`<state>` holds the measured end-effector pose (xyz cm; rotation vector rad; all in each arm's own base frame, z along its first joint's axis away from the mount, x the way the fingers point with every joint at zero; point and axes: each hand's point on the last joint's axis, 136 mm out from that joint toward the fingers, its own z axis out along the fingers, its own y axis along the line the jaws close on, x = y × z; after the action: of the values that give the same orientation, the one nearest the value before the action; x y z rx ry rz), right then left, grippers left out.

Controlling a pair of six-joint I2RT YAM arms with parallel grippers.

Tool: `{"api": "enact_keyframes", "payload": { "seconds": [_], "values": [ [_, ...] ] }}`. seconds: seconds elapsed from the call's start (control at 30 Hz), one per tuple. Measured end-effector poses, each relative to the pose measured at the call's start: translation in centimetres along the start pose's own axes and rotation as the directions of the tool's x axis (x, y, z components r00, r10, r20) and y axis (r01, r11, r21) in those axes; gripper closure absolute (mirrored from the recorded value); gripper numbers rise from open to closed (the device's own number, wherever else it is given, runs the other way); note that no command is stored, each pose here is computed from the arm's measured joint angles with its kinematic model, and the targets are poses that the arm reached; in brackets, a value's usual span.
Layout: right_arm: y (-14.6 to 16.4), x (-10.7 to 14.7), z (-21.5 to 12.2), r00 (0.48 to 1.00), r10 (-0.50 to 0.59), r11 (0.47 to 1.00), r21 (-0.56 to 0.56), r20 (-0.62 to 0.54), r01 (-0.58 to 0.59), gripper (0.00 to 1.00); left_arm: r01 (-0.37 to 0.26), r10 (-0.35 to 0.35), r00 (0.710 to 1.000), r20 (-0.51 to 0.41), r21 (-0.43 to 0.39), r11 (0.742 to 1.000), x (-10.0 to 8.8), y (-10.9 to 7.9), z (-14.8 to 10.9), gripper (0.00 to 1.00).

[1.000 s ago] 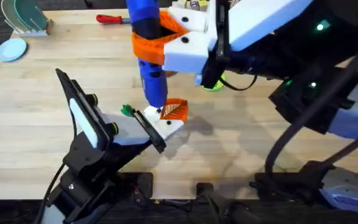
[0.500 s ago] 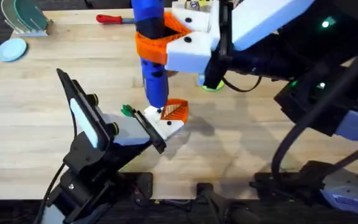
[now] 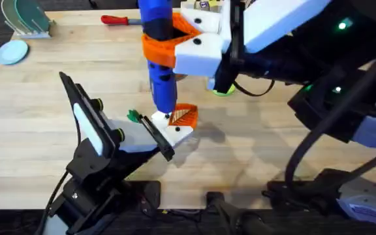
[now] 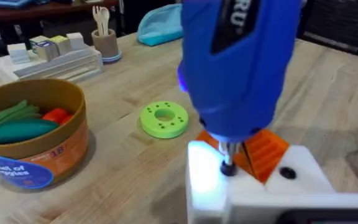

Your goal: Pick up the gripper from the table and insert it into the empty holder that is missing its gripper. Then pick up a screw, insert it into the mounting hole, and use the screwdriver to tighten it. Finally, clean up the table by picking up the vegetable and placing it into the bucket.

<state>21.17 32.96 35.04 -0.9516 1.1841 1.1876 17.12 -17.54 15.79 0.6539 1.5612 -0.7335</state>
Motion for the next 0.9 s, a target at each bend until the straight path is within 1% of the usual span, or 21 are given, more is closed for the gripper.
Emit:
{"api": "enact_keyframes", "payload": {
  "seconds": [0.23, 0.43, 0.57, 0.67, 0.73, 0.83, 0.9],
  "values": [
    [0.3, -0.5, 0.0, 1.0, -0.014, 1.0, -0.015, 0.019, 0.015, 0.981, 0.0, 0.0, 1.0, 0.0, -0.001, 1.0, 0.0, 0.0, 0.0, 0.988],
    [1.0, -3.2, -0.3, 0.989, -0.08, 0.996, -0.034, 0.123, 0.085, 0.981, 0.0, 0.0, 1.0, 0.0, -0.001, 1.0, 0.0, 0.0, 0.0, 0.988],
    [0.2, -3.8, -0.7, 0.988, -0.075, 0.997, -0.017, 0.138, 0.078, 0.981, -0.001, 0.001, 1.0, 0.0, -0.002, 1.0, 0.0, 0.0, 0.0, 0.988],
    [-1.8, -3.9, -1.7, 0.988, -0.088, 0.996, 0.037, 0.13, 0.084, 0.981, -0.001, 0.001, 1.0, 0.001, -0.002, 1.0, 0.0, 0.0, 0.0, 0.988],
    [-4.1, -3.4, -2.8, 0.99, -0.104, 0.99, 0.103, 0.099, 0.094, 0.981, 0.0, 0.0, 1.0, 0.001, -0.003, 1.0, 0.0, 0.0, 0.0, 0.988],
    [-9.3, -1.0, -5.7, 0.996, -0.091, 0.96, 0.263, -0.022, 0.094, 0.981, 0.0, 0.0, 1.0, 0.001, -0.003, 1.0, 0.0, 0.1, 0.0, 0.988],
    [-13.2, 1.7, -8.7, 0.989, -0.051, 0.909, 0.403, -0.14, 0.104, 0.981, -0.001, 0.001, 1.0, 0.001, -0.004, 1.0, 0.0, 0.1, 0.0, 0.988]
  ]
}}
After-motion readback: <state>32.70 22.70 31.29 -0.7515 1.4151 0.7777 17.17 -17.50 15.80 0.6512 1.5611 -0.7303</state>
